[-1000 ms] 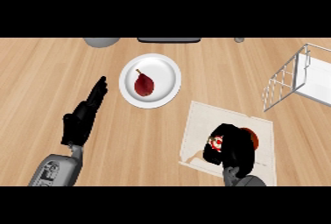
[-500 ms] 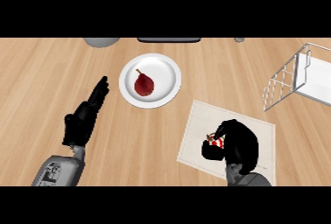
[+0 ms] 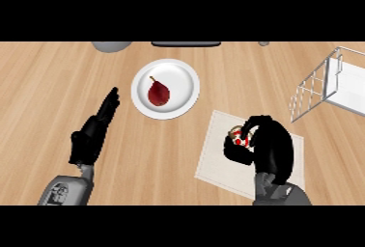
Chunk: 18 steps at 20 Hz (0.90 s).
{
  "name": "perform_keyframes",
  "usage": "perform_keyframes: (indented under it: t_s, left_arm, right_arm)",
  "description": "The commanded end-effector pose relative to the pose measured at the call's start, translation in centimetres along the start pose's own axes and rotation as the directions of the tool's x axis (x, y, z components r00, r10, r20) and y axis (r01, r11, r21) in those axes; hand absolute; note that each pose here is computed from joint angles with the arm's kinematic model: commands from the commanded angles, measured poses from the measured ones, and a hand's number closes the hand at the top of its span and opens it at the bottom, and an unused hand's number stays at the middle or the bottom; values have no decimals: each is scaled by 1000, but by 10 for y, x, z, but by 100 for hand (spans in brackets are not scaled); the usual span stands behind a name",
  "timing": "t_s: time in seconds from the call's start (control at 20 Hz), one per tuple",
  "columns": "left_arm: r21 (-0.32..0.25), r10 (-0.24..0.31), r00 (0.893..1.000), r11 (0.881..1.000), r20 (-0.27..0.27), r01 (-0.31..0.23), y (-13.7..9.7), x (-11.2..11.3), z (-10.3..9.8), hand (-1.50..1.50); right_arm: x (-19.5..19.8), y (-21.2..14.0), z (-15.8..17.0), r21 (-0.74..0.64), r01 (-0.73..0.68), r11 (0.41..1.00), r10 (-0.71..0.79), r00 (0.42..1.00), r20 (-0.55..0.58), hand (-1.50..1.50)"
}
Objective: Pick the cupcake from the placemat and place it in the tiered shelf
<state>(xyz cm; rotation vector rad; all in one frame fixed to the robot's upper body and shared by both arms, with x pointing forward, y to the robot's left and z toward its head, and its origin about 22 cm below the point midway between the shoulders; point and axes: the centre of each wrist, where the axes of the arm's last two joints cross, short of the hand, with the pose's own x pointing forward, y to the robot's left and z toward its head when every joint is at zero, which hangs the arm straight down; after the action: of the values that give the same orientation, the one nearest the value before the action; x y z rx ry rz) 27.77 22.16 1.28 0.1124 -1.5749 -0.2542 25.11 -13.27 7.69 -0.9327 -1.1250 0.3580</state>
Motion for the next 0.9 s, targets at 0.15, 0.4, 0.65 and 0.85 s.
perform_keyframes:
  t_s: [0.15, 0.4, 0.65, 0.85]
  left_arm:
    - [2, 10, 1000, 1000, -1, -10, 3, 2, -20, 0]
    - [16, -2, 1000, 1000, 6, 2, 3, 3, -11, 0]
    - [7, 8, 1000, 1000, 2, -8, -2, 8, -3, 0]
    - [8, 0, 1000, 1000, 3, 0, -10, 5, -15, 0]
  right_arm:
    - [34, -42, 31, -188, 176, 966, -158, 982, 104, 150]
    - [51, -92, 45, -354, 152, 923, -140, 988, 58, 150]
    - [49, -122, 50, -473, 83, 877, -76, 997, 34, 150]
    - [53, -156, 40, -560, 95, 823, -85, 995, 44, 150]
